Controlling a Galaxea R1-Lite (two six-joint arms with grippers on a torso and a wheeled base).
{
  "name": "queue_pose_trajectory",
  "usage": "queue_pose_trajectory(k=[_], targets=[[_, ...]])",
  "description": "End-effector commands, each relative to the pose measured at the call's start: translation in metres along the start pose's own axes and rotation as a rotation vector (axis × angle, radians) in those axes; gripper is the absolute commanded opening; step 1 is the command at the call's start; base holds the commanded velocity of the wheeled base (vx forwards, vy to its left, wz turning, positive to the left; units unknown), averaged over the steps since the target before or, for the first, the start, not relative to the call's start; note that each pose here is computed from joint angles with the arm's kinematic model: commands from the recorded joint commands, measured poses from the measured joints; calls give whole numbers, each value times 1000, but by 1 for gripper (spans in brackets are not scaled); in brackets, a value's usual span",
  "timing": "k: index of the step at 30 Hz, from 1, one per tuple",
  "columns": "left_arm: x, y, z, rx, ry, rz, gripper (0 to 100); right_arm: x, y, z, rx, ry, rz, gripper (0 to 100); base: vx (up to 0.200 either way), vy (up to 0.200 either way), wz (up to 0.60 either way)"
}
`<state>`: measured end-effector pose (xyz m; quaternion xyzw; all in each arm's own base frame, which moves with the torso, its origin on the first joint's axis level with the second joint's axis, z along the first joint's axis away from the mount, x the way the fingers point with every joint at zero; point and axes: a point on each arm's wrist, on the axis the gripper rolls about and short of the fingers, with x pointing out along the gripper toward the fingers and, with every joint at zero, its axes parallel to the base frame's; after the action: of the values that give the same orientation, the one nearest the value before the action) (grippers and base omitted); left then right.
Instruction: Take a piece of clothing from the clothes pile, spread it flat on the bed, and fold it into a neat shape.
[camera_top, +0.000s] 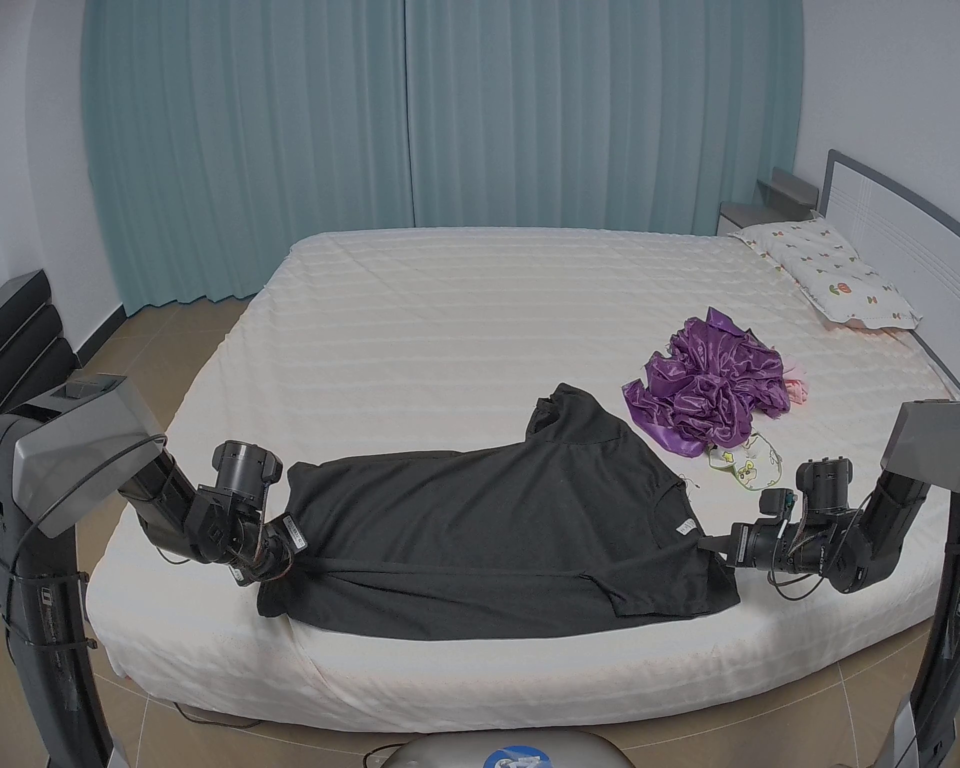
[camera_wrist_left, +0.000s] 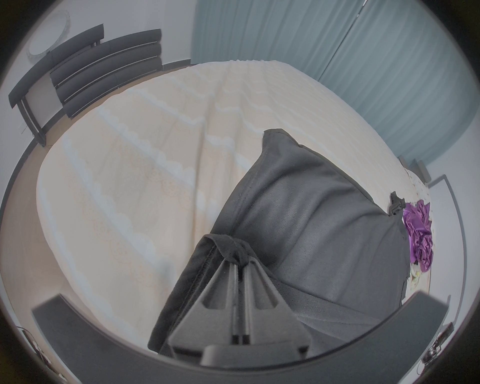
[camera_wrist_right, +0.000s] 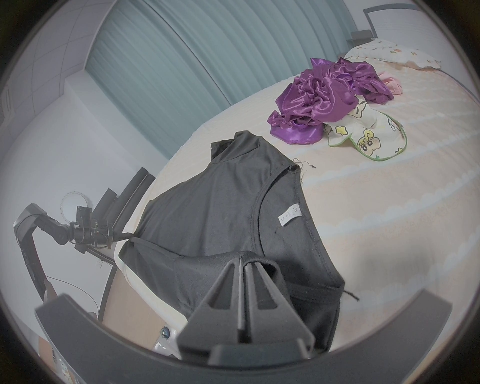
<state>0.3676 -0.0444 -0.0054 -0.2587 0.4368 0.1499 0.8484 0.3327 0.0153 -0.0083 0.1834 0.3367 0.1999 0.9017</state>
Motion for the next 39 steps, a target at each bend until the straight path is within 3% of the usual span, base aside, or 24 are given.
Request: queue_pose_trajectory(k=[1,5,6,11,20,24,25,28,39], targets=[[10,0,0,-7,17,13,0,6,-3,-5,13,9,0,100,0,0,0],[11,-3,4,-36,8,3,0,6,-4,-5,36,11,1,100,0,0,0],[11,-3,4,-36,8,3,100,6,-4,-5,36,11,1,100,0,0,0],[7,-5,9,-61,-7,-8,100,-2,-2,0,106,-43,6,100,0,0,0],[-32,19,40,-147,-53,-49,100,-30,5,5,146,-94,0,100,0,0,0],[-51,24,46,-163,-8,-111,100,-39,7,4,178,-99,-3,100,0,0,0],[-63,26,46,-167,54,-160,100,-43,7,3,213,-100,-7,100,0,0,0],[-65,27,42,-159,117,-191,100,-48,7,1,249,-104,-15,100,0,0,0],[-56,50,5,-83,283,-185,100,-67,9,-29,323,-68,-90,100,0,0,0]])
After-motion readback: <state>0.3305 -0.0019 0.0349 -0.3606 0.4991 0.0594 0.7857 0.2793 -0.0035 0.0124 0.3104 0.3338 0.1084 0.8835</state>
